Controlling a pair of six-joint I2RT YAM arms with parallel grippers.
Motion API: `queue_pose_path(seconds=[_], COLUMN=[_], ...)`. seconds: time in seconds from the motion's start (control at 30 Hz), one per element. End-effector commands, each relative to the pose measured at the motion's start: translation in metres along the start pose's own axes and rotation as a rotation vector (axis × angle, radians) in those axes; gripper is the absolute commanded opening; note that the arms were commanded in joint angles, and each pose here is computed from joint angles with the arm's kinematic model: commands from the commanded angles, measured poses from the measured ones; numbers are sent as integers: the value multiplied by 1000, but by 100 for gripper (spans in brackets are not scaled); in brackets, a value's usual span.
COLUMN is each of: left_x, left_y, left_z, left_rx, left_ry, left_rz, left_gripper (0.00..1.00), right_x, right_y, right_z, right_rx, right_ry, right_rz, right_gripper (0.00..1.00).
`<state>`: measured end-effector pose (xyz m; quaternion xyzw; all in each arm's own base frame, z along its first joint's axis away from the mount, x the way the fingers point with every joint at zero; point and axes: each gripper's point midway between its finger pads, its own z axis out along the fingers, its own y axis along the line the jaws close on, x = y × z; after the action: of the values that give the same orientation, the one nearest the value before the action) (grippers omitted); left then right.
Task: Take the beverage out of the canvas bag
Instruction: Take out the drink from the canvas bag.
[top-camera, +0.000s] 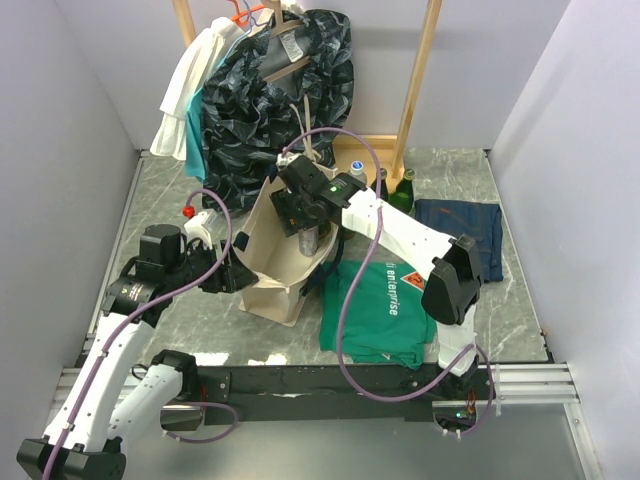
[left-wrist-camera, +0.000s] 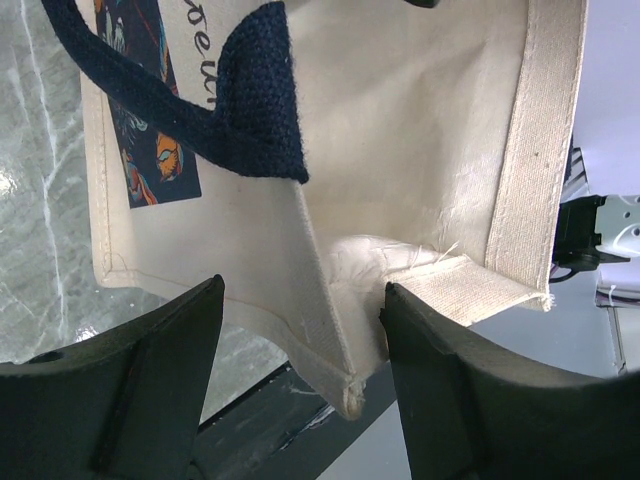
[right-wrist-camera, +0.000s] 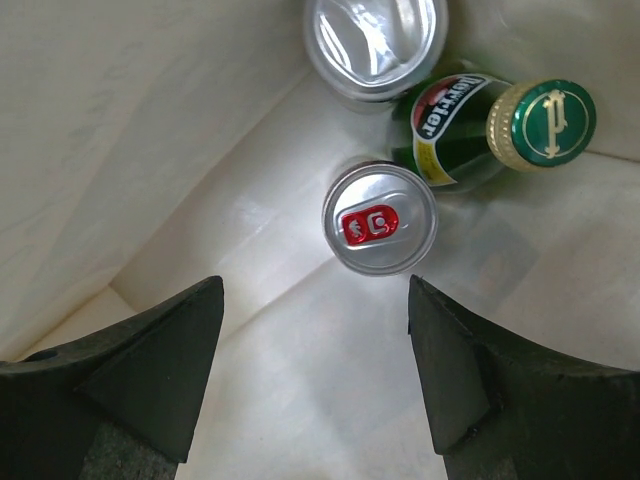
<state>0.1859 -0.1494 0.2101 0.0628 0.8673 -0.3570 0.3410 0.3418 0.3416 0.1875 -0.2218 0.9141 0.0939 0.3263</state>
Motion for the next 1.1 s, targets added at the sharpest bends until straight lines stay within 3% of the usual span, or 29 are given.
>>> queue_pose_path(seconds=[0.0,0.73,1.07], left_x=[9,8,7], left_y=[-1,-3,-3], left_z=[-1,-3,-4], left_rx=[15,18,16], left_ry=[26,13,9], left_rz=[12,19,21], left_gripper=[71,72,73], right_x=[-12,-4,-6], right_y=[-10,-36,-27], right_z=[-2,23,34], right_rx=[52,205,165], right_ry=[-42,-113,-129], right_rz=[80,254,267], right_gripper=[80,82,81])
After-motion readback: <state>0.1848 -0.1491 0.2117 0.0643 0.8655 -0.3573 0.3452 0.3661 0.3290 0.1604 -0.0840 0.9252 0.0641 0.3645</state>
